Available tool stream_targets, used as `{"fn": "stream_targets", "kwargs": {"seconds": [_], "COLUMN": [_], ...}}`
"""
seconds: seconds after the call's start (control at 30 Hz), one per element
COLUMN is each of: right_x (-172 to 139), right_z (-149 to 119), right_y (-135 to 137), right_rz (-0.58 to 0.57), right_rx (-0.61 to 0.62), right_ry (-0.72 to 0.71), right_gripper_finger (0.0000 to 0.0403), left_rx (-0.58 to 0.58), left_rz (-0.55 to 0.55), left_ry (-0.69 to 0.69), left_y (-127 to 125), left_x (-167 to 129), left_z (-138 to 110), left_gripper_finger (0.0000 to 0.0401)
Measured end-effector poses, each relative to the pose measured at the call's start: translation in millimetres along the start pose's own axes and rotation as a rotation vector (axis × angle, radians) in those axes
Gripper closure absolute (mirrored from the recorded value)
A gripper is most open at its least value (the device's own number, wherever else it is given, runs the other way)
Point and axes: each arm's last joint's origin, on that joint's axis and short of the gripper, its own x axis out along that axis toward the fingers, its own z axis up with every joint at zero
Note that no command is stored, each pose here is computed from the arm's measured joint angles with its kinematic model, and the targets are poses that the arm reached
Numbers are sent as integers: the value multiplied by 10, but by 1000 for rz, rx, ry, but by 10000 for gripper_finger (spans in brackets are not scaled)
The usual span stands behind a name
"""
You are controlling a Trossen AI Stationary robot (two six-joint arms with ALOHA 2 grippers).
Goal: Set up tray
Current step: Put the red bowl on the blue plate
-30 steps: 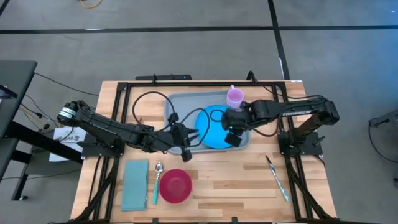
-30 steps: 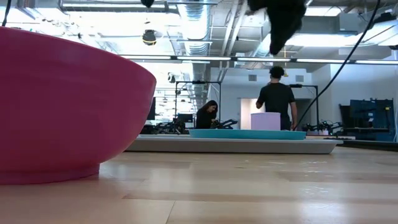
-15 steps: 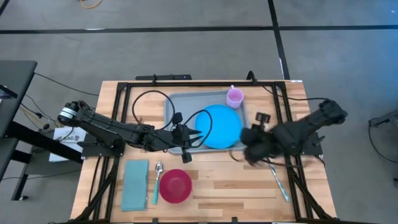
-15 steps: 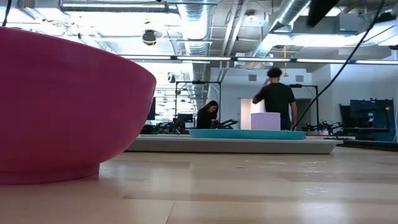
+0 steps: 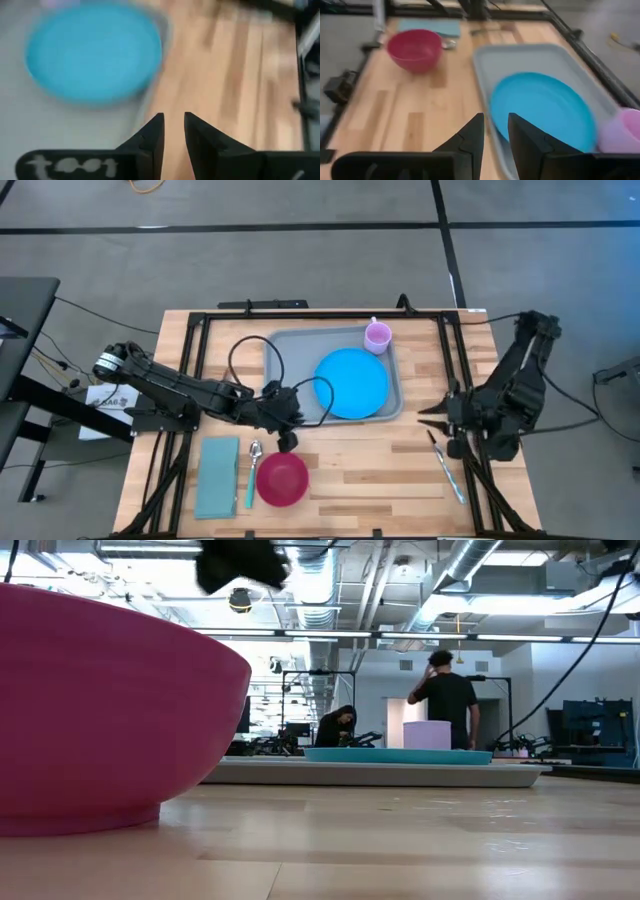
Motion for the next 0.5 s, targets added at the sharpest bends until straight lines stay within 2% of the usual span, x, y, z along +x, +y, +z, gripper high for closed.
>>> {"fn": "stream_targets", "kwargs": {"seconds": [0.1, 0.17, 0.33, 0.5], "right_x": [49, 68, 1, -44], "right_z": [-240, -343, -318, -307], "right_y": [-33, -97, -281, -359], "right_rz": [32, 23, 30, 47], "right_rx": [-1, -48, 71, 93], "right_ry": [-57, -52, -87, -108], "right_gripper_finger": [321, 321, 321, 321], "left_rx": [11, 29, 68, 85], "left_rz": [-53, -39, -51, -117], "left_ry": [196, 260, 260, 199], "left_y": [-20, -40, -125, -227], "left_x": [-36, -68, -76, -18], "left_z": [-174, -265, -388, -522], "left_gripper_finger": [338, 338, 338, 338]}}
